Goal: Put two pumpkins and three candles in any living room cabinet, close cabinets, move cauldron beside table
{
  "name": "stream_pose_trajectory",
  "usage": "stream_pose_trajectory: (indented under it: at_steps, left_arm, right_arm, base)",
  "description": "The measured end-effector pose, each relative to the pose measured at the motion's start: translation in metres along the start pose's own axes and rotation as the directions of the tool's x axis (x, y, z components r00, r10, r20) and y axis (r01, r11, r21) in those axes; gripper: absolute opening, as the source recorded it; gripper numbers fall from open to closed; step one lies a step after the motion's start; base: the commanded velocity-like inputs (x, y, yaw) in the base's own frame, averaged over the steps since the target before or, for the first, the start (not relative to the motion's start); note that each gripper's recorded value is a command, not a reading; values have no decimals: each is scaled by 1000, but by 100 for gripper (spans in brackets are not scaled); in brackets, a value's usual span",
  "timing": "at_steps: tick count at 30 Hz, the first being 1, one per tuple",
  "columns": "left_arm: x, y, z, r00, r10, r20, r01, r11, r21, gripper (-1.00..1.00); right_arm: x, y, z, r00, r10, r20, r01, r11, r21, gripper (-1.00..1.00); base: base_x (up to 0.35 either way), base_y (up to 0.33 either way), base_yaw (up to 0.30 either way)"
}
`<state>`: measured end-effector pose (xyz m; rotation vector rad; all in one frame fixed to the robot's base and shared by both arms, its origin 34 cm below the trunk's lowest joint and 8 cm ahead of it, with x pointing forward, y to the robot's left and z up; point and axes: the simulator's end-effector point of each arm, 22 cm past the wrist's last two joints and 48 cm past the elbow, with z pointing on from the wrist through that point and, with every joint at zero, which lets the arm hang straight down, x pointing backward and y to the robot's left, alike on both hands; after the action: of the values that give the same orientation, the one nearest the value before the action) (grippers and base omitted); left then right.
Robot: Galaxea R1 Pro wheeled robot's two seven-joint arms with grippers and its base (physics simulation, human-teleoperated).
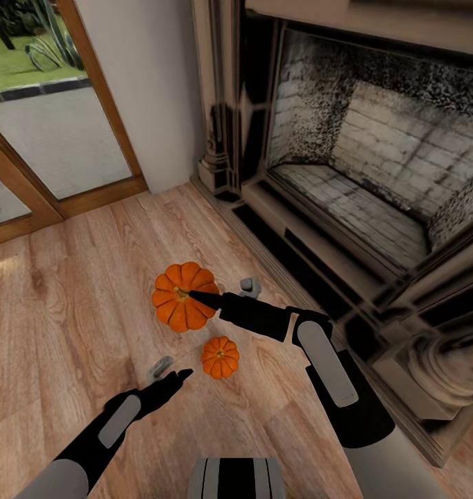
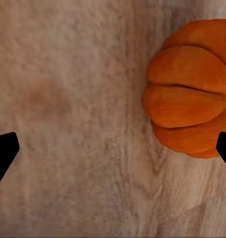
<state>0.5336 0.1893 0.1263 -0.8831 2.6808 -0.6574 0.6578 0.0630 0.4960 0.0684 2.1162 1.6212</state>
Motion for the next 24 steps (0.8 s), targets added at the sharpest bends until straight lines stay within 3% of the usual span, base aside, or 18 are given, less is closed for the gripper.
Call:
stream_pose_trajectory:
  at_steps: [10, 18, 24]
  left_arm:
    - [5, -3, 3, 1000, -3, -4, 2, 1000, -19, 100]
    - [21, 2, 14, 999, -15, -31, 14, 1000, -27, 100]
    - [26, -11, 18, 999, 27, -34, -27, 1000, -13, 100]
  right_arm:
    - [0, 0, 0, 1000, 0, 0, 0, 1000, -1, -100]
    - [6, -18, 4, 1000, 27, -9, -27, 1000, 11, -100]
    - [8, -20, 4, 999, 31, -12, -31, 999, 11, -100]
  base:
    - [0, 0, 0]
    - [0, 0, 0]
    - [0, 0, 0]
